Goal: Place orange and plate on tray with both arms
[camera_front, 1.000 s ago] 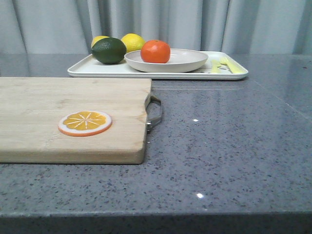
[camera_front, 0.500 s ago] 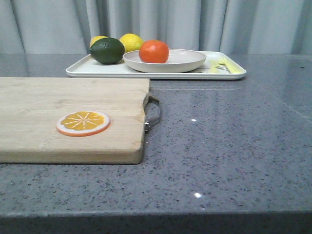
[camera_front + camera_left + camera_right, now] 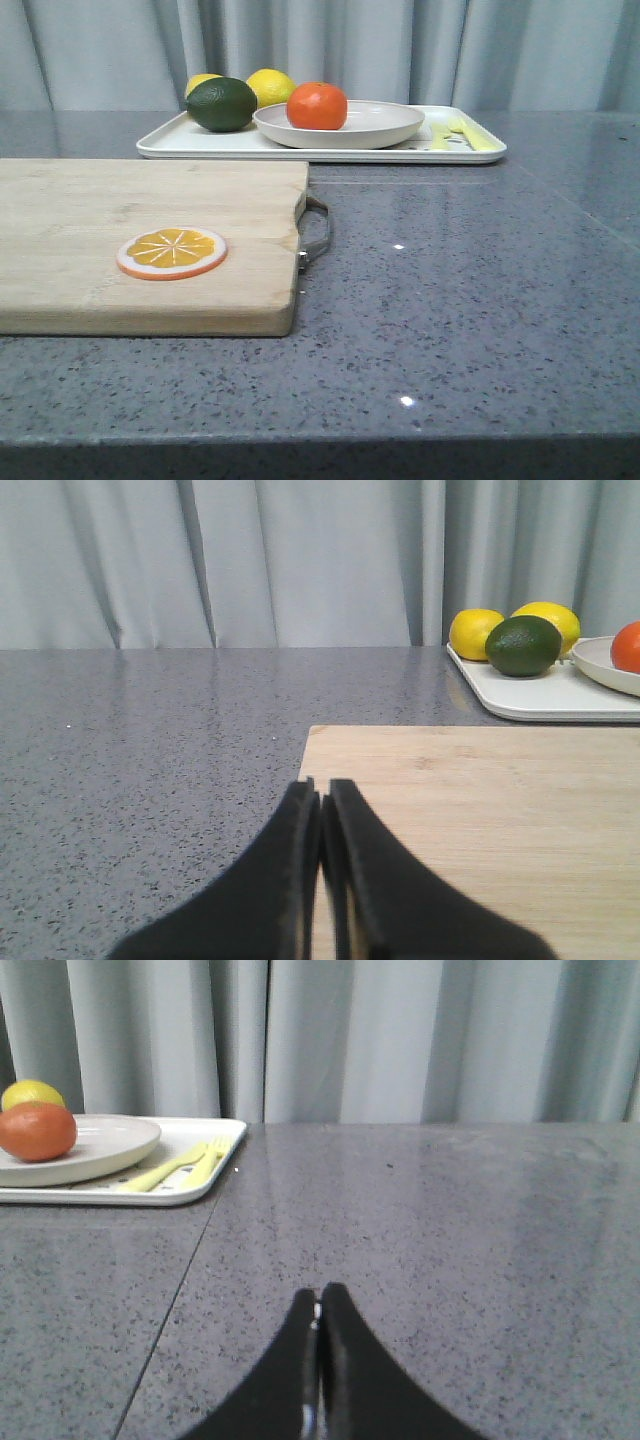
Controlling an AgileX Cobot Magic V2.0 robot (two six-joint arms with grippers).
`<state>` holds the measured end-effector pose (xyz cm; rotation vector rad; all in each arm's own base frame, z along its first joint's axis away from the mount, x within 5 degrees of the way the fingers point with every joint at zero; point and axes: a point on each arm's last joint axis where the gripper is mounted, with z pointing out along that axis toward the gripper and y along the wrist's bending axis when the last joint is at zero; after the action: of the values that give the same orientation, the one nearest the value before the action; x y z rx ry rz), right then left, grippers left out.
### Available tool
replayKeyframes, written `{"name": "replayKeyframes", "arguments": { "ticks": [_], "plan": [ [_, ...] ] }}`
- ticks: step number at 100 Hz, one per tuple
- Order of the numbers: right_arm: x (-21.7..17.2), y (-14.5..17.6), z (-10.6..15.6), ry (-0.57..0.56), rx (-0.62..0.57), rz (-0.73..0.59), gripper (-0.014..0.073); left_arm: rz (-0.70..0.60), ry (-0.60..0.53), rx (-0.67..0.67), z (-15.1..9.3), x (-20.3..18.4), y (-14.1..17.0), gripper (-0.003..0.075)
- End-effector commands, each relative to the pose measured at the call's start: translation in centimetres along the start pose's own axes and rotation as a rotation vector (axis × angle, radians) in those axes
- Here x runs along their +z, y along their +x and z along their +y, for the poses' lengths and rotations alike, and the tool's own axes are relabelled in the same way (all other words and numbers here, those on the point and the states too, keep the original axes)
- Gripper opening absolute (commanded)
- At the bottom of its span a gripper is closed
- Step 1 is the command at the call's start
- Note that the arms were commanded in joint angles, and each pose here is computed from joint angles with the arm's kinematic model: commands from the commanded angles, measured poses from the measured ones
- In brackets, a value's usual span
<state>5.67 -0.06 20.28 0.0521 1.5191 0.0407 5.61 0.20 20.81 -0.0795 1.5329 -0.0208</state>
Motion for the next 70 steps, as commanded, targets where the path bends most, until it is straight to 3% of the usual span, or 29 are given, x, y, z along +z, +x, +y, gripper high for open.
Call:
{"name": "replayKeyframes", "arguments": {
  "ticks": [1, 70],
  "plan": [
    [-0.19, -1.12, 0.07, -0.003, -0.010, -0.074, -0.0067, -0.109, 0.001, 0.002, 0.01, -0.30, -0.66, -0.0020],
    [-0.18, -0.98, 0.05, -0.001, -0.008, -0.059, -0.0067, -0.107, 0.001, 0.002, 0.01, -0.29, -0.65, -0.0020]
  ]
}}
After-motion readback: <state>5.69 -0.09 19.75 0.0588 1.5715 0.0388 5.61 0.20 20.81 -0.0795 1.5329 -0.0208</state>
